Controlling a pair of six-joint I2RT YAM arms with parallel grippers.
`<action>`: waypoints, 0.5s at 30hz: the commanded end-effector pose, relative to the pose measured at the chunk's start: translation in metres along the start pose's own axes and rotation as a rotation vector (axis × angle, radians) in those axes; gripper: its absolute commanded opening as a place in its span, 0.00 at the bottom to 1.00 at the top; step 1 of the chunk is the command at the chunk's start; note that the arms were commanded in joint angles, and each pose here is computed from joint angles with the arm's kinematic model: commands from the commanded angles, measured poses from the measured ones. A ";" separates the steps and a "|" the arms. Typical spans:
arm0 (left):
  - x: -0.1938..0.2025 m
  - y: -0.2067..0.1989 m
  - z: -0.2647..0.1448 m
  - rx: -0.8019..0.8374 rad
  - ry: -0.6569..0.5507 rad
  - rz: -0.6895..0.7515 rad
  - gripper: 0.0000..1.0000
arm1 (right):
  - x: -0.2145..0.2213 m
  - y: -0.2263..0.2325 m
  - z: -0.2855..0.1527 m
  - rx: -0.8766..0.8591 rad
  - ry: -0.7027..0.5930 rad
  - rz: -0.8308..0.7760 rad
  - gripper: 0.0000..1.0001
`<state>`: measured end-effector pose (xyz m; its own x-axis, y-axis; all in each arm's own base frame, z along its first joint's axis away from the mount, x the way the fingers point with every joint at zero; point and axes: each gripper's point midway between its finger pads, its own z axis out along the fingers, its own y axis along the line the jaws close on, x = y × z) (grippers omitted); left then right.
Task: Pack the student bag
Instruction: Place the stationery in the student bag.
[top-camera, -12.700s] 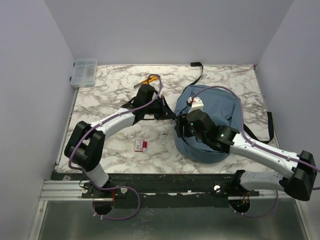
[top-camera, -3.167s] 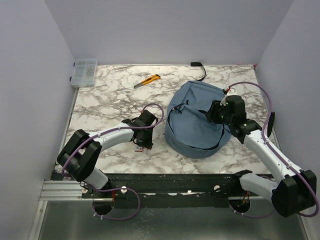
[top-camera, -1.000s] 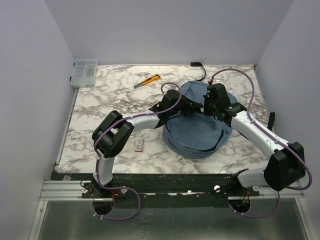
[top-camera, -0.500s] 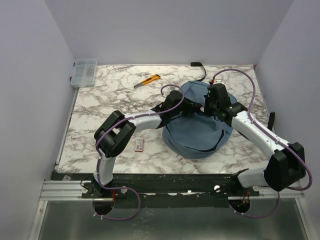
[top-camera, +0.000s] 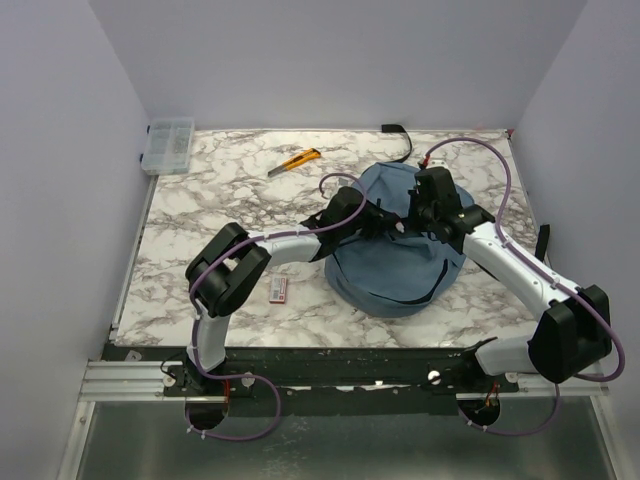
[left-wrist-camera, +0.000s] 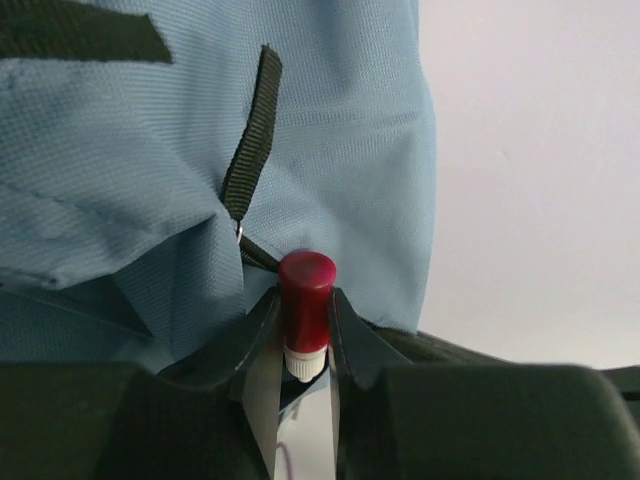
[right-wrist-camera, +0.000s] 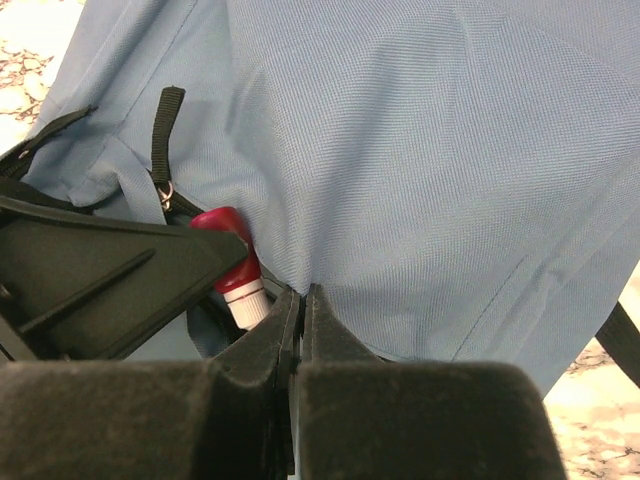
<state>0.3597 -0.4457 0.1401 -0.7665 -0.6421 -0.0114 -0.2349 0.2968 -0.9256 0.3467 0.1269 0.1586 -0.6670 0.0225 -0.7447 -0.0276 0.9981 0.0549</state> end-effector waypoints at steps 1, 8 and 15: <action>0.007 0.007 0.009 -0.040 0.021 -0.012 0.26 | -0.043 0.017 -0.023 -0.077 -0.124 0.052 0.00; 0.020 0.008 0.006 -0.025 0.064 -0.013 0.21 | -0.042 0.015 -0.024 -0.072 -0.128 0.053 0.00; 0.029 0.006 -0.006 -0.004 0.106 0.099 0.49 | -0.042 0.014 -0.023 -0.065 -0.125 0.037 0.00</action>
<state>0.3522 -0.4573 0.1446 -0.7991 -0.6011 -0.0085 -0.2139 0.2974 -0.9305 0.3462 0.1266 0.1647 -0.6548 0.0276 -0.7553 -0.0290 0.9977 0.0616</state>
